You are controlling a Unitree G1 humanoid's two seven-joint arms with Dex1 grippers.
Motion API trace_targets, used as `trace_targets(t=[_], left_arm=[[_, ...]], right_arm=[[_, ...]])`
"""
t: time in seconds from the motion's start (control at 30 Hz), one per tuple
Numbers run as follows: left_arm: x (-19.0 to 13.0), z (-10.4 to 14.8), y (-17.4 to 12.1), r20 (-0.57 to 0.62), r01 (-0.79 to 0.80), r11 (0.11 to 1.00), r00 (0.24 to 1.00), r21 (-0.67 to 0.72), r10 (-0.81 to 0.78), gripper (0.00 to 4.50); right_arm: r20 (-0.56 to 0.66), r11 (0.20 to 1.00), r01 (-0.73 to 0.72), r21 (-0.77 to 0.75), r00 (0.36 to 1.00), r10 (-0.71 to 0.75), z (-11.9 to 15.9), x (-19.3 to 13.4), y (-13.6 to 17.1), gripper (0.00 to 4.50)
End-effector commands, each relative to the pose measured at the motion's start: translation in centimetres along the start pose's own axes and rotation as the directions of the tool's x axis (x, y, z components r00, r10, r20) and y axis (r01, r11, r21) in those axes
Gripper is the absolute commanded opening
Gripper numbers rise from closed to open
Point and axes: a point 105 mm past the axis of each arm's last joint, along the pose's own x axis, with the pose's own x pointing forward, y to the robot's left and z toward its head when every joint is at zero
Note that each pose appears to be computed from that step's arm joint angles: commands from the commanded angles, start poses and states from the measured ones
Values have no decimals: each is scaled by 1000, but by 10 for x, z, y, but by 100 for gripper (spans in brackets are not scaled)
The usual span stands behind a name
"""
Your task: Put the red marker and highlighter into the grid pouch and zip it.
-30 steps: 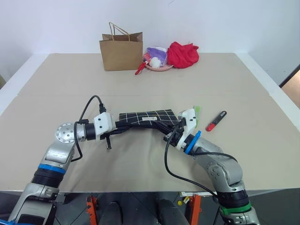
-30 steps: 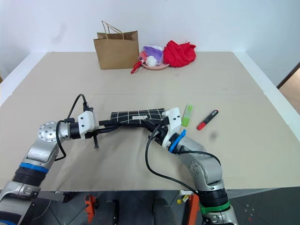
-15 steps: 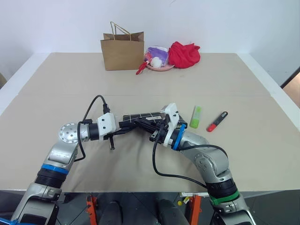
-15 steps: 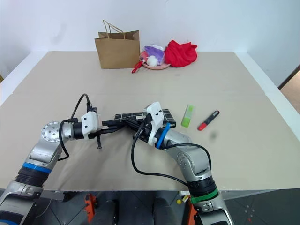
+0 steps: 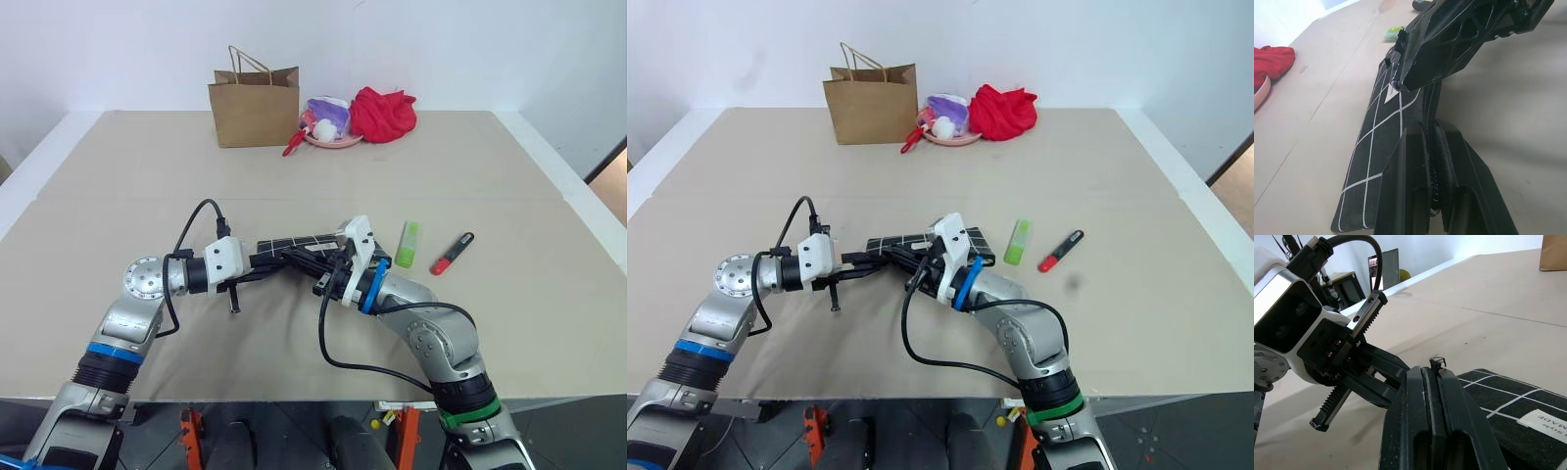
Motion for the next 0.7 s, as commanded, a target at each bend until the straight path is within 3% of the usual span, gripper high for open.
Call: trace_targets(t=[0.03, 0.43, 0.53, 0.7], left_arm=[[0, 12, 6, 33, -20, 999, 999, 29, 19, 0], [0, 11, 2, 29, -11, 999, 1000, 32, 10, 0], [-1, 10, 2, 27, -11, 999, 1000, 32, 10, 0], [-2, 10, 1, 23, -14, 999, 1000, 33, 13, 0]], right_arm=[[13, 996, -52, -78, 999, 53, 8, 2, 9, 7], [15, 997, -43, -60, 999, 44, 8, 0, 5, 7], [17, 997, -66, -37, 998, 66, 11, -3, 8, 99], [55, 997, -39, -64, 998, 43, 24, -16, 7, 365]])
